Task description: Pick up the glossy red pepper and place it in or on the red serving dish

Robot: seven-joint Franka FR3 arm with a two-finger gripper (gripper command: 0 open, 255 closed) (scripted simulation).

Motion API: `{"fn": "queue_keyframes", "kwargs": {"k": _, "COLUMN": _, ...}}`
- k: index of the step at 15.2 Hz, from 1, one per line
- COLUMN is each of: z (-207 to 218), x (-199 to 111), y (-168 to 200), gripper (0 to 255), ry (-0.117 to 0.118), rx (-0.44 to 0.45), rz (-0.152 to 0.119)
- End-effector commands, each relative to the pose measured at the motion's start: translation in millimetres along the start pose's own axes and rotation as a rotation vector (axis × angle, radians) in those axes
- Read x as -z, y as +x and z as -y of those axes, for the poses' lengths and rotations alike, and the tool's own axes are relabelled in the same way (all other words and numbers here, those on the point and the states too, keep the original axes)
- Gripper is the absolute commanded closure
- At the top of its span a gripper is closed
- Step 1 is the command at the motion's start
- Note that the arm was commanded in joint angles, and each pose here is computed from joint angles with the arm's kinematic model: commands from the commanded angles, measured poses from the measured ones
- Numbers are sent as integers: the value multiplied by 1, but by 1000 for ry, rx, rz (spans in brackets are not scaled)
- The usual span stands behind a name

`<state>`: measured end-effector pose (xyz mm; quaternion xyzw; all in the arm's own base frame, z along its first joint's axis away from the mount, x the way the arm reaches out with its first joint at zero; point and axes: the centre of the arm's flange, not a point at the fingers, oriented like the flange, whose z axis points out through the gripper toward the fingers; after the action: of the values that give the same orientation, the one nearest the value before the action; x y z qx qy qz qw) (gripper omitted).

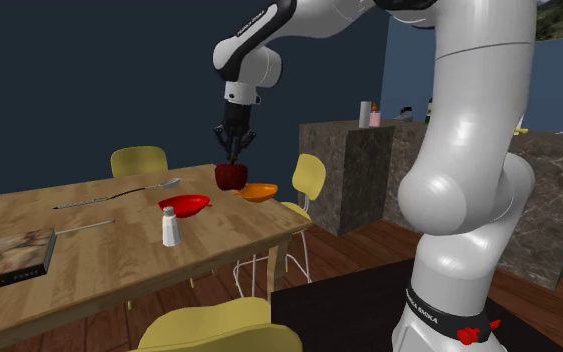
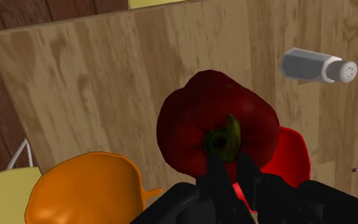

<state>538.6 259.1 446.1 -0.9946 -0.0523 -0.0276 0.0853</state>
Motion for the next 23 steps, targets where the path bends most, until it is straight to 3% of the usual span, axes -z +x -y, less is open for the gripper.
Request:
{"fn": "queue_keyframes", "kwargs": {"k": 1, "z": 20, "x": 3, "y": 17, "gripper": 255, "ry": 0, "rx": -1, "rz": 0}}
{"fn": "queue_keyframes", "kwargs": {"k": 13, "z": 145, "x": 21, "y": 117, "gripper": 255, "ry": 0, "rx": -1, "rz": 0}}
{"fn": "queue_keyframes", "kwargs": {"k": 23, "z": 137, "x": -31, "y": 113, "gripper": 255, "ry": 0, "rx": -1, "rz": 0}}
